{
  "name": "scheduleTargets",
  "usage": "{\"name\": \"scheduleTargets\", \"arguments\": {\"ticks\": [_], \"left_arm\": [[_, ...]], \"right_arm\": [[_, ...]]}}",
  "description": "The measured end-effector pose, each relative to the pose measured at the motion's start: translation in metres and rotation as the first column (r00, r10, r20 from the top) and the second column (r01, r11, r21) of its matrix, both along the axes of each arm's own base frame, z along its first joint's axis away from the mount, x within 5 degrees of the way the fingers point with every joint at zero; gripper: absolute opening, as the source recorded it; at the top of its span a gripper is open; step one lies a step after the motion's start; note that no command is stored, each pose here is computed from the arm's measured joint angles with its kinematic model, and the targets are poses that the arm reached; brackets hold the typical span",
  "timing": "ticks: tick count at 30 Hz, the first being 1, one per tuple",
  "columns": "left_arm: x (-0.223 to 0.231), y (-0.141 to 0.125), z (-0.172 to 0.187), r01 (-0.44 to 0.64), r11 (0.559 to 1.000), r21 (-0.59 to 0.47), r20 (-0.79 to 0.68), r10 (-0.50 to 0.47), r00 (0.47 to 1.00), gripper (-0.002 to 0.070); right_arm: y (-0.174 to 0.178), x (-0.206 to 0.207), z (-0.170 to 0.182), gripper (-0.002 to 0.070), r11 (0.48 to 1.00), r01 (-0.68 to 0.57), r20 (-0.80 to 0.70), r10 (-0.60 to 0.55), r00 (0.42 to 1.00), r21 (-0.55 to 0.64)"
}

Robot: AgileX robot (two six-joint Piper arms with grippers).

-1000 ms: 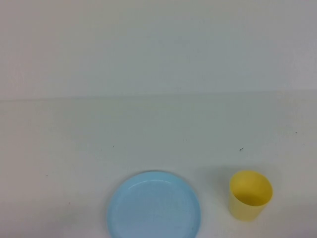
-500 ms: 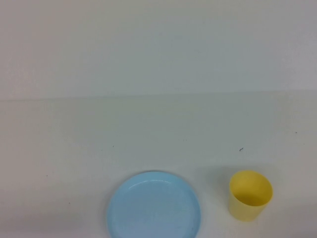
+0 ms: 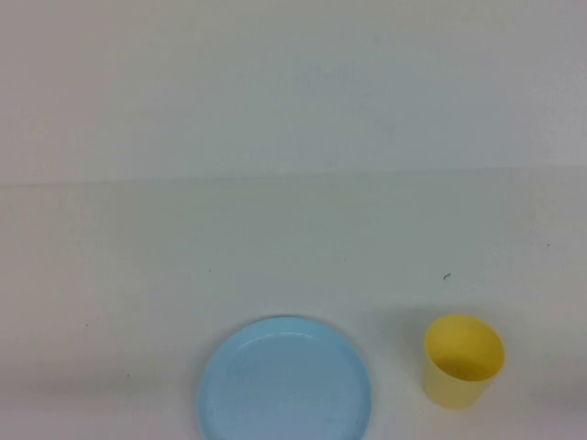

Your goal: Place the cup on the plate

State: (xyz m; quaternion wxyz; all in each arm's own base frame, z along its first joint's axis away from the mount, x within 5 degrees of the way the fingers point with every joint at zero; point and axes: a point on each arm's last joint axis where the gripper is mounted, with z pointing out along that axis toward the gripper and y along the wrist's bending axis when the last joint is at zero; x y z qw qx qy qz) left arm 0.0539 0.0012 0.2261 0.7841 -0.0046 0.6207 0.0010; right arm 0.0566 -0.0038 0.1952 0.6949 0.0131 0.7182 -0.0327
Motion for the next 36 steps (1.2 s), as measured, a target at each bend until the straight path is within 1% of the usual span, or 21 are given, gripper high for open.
{"name": "scheduleTargets", "arguments": {"ticks": [4, 8, 9, 11, 14, 19, 22, 29, 32, 34, 36], "left_arm": [[0.0, 0.0, 0.0, 0.0, 1.0, -0.002, 0.0, 0.0, 1.0, 0.0], [0.0, 0.0, 0.0, -0.003, 1.0, 0.012, 0.0, 0.003, 1.0, 0.0], [0.0, 0.0, 0.0, -0.001, 1.0, 0.003, 0.002, 0.001, 1.0, 0.0], [0.0, 0.0, 0.002, 0.01, 0.999, -0.053, 0.02, -0.009, 1.0, 0.0], [-0.001, 0.001, 0.005, 0.023, 0.993, -0.112, 0.062, -0.016, 0.998, 0.0], [-0.002, 0.001, 0.009, 0.027, 0.991, -0.129, 0.101, -0.014, 0.995, 0.0], [-0.003, 0.002, 0.01, 0.031, 0.989, -0.142, 0.123, -0.014, 0.992, 0.0], [-0.007, 0.001, 0.019, 0.028, 0.996, -0.083, 0.219, -0.009, 0.976, 0.0], [-0.007, 0.001, 0.019, 0.031, 0.996, -0.079, 0.215, -0.014, 0.977, 0.0], [-0.007, 0.0, 0.019, 0.032, 0.998, -0.058, 0.211, -0.019, 0.977, 0.0], [-0.007, -0.002, 0.024, 0.031, 0.999, -0.019, 0.169, -0.027, 0.985, 0.0]], "right_arm": [[0.0, 0.0, 0.011, 0.0, 1.0, -0.003, 0.119, 0.004, 0.993, -0.001], [0.0, 0.0, 0.012, 0.0, 1.0, -0.004, 0.134, 0.004, 0.991, -0.002], [0.0, 0.0, 0.012, 0.0, 1.0, -0.003, 0.133, 0.004, 0.991, -0.009], [0.0, 0.0, 0.013, 0.0, 1.0, -0.003, 0.137, 0.004, 0.991, -0.011], [0.0, -0.001, 0.016, 0.0, 1.0, -0.004, 0.177, 0.006, 0.984, -0.012], [0.001, -0.004, 0.03, 0.0, 1.0, -0.013, 0.33, 0.01, 0.944, 0.007], [0.001, -0.006, 0.036, 0.0, 1.0, -0.018, 0.393, 0.012, 0.92, 0.01], [0.001, -0.007, 0.037, 0.0, 1.0, -0.019, 0.408, 0.013, 0.913, 0.011], [0.001, -0.005, 0.034, 0.0, 1.0, -0.014, 0.377, 0.012, 0.926, 0.004], [0.001, -0.004, 0.031, 0.0, 1.0, -0.011, 0.339, 0.01, 0.941, 0.002], [0.001, -0.003, 0.027, 0.0, 1.0, -0.012, 0.294, 0.008, 0.956, 0.012]]}}
